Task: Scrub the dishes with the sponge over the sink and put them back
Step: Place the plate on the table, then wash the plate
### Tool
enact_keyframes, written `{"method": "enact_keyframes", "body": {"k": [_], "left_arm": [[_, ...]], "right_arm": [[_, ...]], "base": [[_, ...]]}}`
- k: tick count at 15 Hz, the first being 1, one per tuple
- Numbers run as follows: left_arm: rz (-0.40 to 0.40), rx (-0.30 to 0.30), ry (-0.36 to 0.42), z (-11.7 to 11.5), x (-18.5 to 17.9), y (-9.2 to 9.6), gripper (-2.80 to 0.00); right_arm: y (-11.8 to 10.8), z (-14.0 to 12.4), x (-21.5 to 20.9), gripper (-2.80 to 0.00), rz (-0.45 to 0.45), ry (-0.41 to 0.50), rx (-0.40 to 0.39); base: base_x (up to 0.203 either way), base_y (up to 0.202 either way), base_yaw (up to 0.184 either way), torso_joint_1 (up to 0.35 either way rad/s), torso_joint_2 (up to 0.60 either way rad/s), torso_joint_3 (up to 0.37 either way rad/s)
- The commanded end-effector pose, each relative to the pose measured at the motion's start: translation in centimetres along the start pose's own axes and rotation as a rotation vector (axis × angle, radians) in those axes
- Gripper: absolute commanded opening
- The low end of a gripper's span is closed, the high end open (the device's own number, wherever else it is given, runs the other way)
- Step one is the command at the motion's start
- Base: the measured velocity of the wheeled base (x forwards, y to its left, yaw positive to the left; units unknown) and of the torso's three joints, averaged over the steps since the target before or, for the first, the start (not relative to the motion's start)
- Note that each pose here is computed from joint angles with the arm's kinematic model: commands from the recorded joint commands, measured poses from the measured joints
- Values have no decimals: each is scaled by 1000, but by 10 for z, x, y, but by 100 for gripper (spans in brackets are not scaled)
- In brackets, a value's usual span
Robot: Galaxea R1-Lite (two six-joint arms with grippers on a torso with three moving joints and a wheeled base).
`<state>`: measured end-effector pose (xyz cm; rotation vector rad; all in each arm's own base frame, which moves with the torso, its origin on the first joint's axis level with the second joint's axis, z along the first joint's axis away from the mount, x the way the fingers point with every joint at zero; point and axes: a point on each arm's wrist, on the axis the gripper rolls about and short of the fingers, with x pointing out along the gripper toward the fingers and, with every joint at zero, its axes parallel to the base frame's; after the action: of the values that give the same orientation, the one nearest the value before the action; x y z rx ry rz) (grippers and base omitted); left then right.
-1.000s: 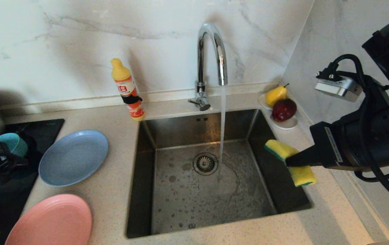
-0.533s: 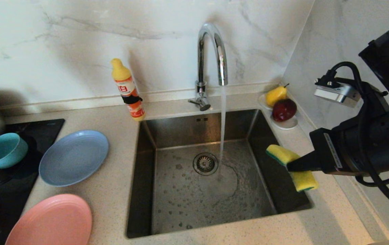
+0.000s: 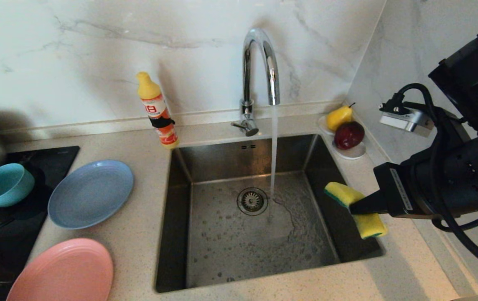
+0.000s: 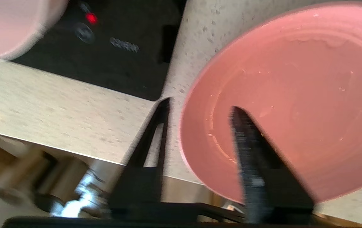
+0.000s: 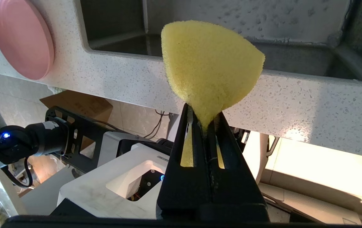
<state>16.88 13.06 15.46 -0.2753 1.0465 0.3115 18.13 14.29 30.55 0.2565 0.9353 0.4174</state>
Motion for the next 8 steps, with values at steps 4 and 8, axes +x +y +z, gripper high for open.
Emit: {"method": "enact_keyframes", "body": {"k": [4,8], "left_arm": [[-116,-52,66,-10,17,-1,0],[-163,-96,87,-15,32,2,0]], "right_arm": [[0,0,4,-280,-7,15,4],[0,-1,4,-280,-8,16,4]], "base": [[0,0,0,0,0,0],[0,0,0,0,0,0]]}}
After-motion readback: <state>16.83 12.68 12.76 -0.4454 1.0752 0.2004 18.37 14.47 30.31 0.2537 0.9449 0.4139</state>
